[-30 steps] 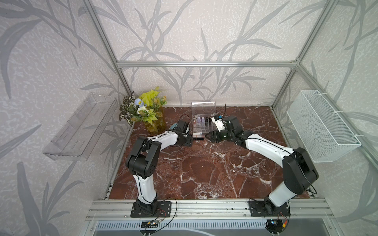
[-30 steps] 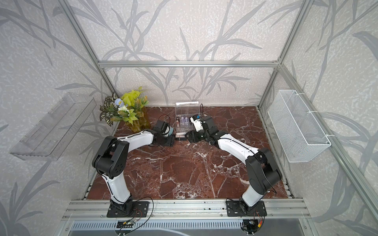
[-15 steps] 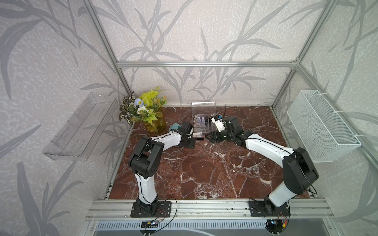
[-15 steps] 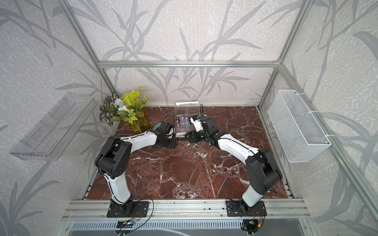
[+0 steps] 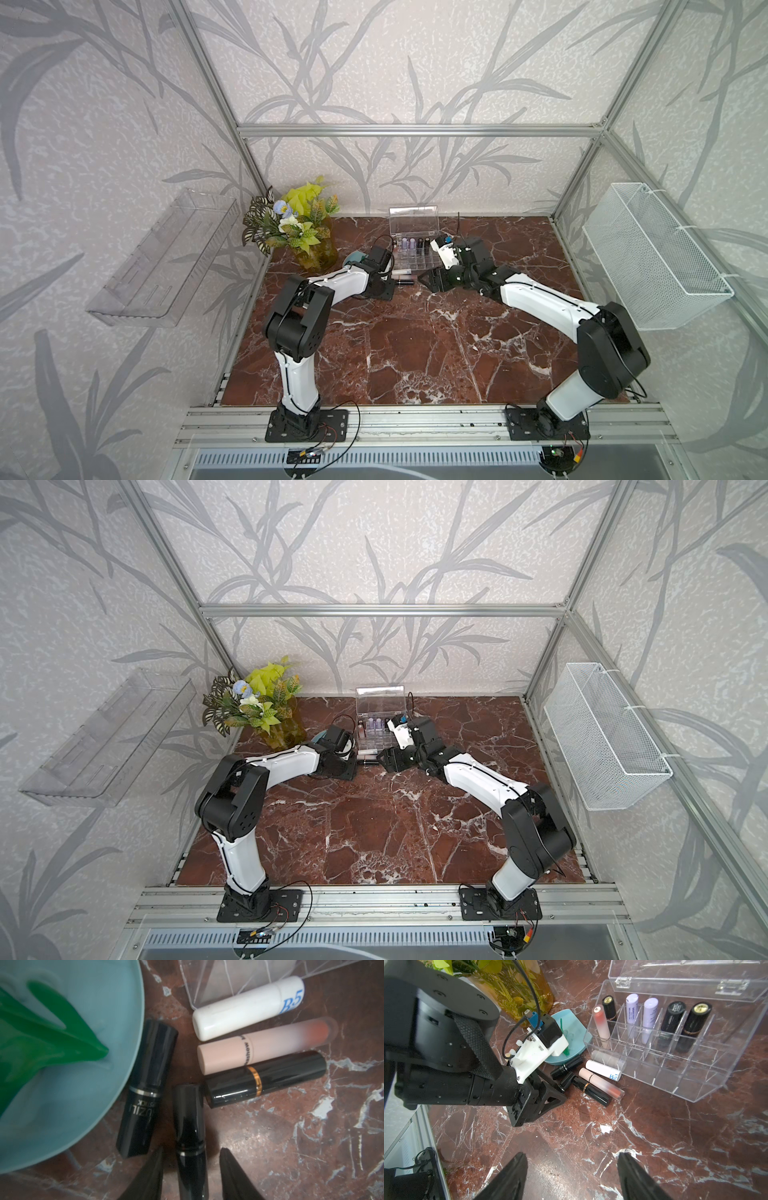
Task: Arrange the lipsticks in the organizer
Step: Pick up the lipstick at the center of the board.
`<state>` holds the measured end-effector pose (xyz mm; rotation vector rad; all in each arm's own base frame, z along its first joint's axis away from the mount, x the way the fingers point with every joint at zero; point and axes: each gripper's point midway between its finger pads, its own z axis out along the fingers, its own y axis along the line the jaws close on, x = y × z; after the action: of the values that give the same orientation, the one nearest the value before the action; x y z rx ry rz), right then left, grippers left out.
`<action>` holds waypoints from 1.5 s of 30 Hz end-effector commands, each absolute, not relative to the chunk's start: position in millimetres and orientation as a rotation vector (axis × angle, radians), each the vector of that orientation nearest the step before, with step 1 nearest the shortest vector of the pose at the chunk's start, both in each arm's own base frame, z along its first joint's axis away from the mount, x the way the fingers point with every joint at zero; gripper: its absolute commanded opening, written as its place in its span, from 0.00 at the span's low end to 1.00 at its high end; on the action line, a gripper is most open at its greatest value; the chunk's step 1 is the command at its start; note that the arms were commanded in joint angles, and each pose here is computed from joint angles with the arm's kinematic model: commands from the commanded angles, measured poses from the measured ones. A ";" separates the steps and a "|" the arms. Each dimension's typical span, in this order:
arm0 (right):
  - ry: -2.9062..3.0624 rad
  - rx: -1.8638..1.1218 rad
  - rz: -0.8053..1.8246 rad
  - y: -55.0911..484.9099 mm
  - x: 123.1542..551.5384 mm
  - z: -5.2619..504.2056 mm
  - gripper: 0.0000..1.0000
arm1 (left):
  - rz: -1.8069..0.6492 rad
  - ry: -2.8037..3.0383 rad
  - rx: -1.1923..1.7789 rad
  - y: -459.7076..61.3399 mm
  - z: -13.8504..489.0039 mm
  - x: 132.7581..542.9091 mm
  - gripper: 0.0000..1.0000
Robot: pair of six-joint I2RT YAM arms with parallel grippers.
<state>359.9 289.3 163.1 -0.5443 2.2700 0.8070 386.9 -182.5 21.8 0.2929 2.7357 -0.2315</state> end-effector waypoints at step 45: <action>2.050 -0.545 1.614 311.0 321.0 273.3 0.74 | -1.297 2.024 0.710 -276.5 251.4 291.1 0.15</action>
<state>325.5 303.9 265.5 -0.4850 2.0674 1.5754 301.7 -271.1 230.8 0.6597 2.1158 -1.2215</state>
